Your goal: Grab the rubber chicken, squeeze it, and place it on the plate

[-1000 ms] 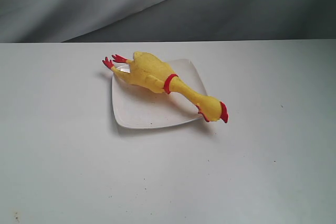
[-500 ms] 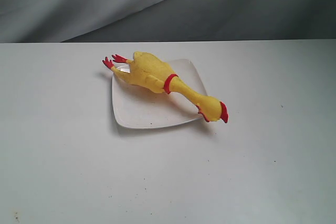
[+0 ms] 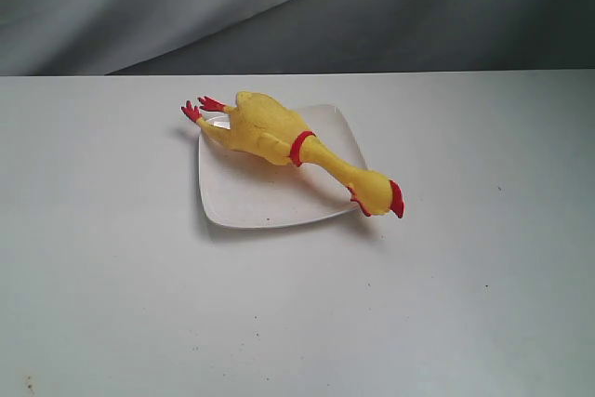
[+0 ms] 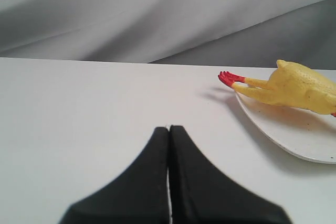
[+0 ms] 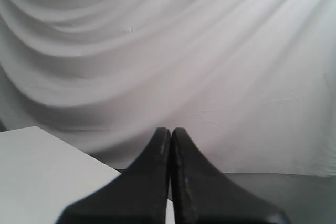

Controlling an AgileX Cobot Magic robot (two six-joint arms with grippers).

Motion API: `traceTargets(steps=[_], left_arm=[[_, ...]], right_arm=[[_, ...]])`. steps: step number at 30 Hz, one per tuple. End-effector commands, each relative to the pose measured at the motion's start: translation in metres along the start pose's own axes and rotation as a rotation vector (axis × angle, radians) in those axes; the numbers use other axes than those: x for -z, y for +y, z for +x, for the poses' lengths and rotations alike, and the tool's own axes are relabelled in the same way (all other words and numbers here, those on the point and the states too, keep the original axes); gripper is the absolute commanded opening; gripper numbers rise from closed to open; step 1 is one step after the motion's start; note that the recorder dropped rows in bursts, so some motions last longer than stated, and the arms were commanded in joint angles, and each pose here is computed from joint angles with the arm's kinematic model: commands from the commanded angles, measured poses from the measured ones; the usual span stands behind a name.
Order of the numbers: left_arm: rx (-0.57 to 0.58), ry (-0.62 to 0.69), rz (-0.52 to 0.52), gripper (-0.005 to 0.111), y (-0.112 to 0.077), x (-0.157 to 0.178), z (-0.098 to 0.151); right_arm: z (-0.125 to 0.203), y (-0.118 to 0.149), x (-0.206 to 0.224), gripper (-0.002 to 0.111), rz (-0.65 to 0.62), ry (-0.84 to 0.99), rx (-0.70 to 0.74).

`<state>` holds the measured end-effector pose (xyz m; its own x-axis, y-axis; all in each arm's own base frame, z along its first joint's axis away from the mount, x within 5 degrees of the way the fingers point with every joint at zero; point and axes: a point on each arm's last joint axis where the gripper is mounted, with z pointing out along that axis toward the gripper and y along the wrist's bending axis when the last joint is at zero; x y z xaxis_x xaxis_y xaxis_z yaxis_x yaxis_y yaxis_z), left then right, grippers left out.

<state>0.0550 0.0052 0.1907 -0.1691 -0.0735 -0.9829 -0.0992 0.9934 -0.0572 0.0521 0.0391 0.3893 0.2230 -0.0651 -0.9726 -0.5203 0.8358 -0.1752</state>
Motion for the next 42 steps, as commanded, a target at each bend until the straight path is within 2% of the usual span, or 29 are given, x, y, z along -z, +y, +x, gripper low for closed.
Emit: traceTargets(steps=[1,29,32,34,36,39,42], left_arm=[[0.010,0.003,-0.002,0.000,0.000,0.000,0.002],[0.003,0.003,-0.002,0.000,0.000,0.000,0.002],[0.003,0.003,-0.002,0.000,0.000,0.000,0.002],[0.003,0.003,-0.002,0.000,0.000,0.000,0.002],[0.003,0.003,-0.002,0.000,0.000,0.000,0.002],[0.003,0.003,-0.002,0.000,0.000,0.000,0.002],[0.003,0.003,-0.002,0.000,0.000,0.000,0.002]], right_arm=[[0.002,0.000,0.000,0.000,0.001,0.004,-0.009],[0.001,0.000,0.002,0.000,0.008,-0.008,-0.006],[0.006,-0.006,0.005,0.000,0.110,0.060,0.095],[0.011,-0.009,0.009,0.000,0.194,0.119,0.099],[0.020,-0.012,0.014,0.000,0.311,0.123,0.004],[0.046,-0.014,0.022,0.000,0.452,0.086,-0.232],[0.079,-0.014,0.027,0.000,0.517,0.073,-0.350]])
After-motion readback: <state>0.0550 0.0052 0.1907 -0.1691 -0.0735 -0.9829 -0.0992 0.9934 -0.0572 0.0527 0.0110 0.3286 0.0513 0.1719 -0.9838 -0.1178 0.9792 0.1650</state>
